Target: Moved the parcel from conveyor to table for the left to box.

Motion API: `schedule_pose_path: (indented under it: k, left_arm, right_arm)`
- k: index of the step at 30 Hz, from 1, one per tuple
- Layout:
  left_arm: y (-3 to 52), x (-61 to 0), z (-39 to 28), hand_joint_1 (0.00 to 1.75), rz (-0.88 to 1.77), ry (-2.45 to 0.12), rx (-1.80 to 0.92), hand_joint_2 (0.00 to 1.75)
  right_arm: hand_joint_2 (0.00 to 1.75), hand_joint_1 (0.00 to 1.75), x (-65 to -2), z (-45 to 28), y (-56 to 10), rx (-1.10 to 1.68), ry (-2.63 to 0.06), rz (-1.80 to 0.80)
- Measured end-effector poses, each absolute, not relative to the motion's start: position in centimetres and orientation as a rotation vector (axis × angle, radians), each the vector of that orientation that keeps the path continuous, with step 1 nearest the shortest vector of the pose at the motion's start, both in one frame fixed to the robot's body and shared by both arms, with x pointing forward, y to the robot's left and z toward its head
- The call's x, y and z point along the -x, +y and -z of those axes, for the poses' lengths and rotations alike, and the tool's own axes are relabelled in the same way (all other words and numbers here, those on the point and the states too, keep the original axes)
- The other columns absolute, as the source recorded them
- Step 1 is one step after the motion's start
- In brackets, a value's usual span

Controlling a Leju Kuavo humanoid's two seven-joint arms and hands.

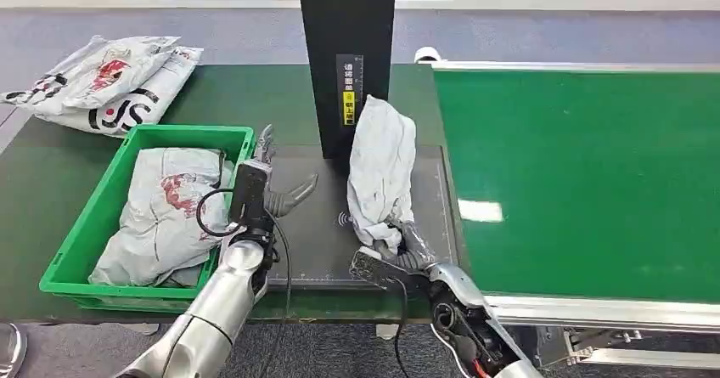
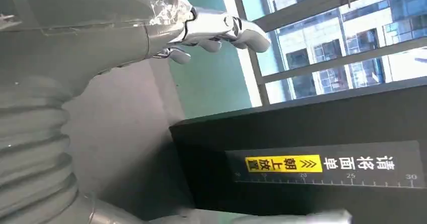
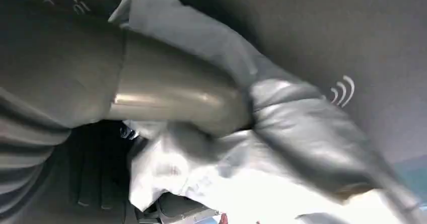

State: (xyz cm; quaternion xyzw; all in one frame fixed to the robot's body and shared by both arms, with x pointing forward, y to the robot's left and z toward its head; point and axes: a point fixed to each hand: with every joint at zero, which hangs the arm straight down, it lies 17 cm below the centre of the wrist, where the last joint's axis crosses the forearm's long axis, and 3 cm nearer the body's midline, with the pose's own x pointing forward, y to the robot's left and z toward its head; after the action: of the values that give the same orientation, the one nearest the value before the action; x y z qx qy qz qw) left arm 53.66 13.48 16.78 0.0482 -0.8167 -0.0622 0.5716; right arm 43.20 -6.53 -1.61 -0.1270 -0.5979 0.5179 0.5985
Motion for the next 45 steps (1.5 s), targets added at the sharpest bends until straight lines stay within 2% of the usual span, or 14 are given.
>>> schedule_pose_path:
  k: [20,25,30,37,40,45]
  left_arm:
    - [15.0,-53.7,-17.6,0.00,0.124,-1.948,-0.166,1.75]
    - [15.7,-53.3,-18.4,0.00,0.098,-1.991,-0.207,1.75]
    - [15.7,-52.8,-19.1,0.00,0.107,-2.037,-0.262,1.75]
    - [13.4,-52.2,-19.5,0.00,0.162,-2.062,-0.269,1.75]
    - [11.7,-52.0,-19.3,0.00,0.223,-2.060,-0.241,1.75]
    - [9.8,-51.9,-18.9,0.00,0.287,-2.039,-0.202,1.75]
  right_arm:
    - [1.75,0.00,-44.0,0.0,-8.1,0.302,-1.496,-1.117]
    - [1.75,0.00,-44.8,-5.6,-9.2,0.301,-1.707,-0.842]
    - [1.75,0.00,-46.3,-12.9,-14.6,0.337,-1.915,-0.461]
    - [1.75,0.00,-47.8,-15.5,-20.2,0.270,-1.956,-0.124]
    - [1.75,0.00,-49.1,-16.1,-21.2,0.178,-1.937,-0.028]
    - [1.75,0.00,-50.8,-16.7,-22.2,0.193,-1.940,-0.008]
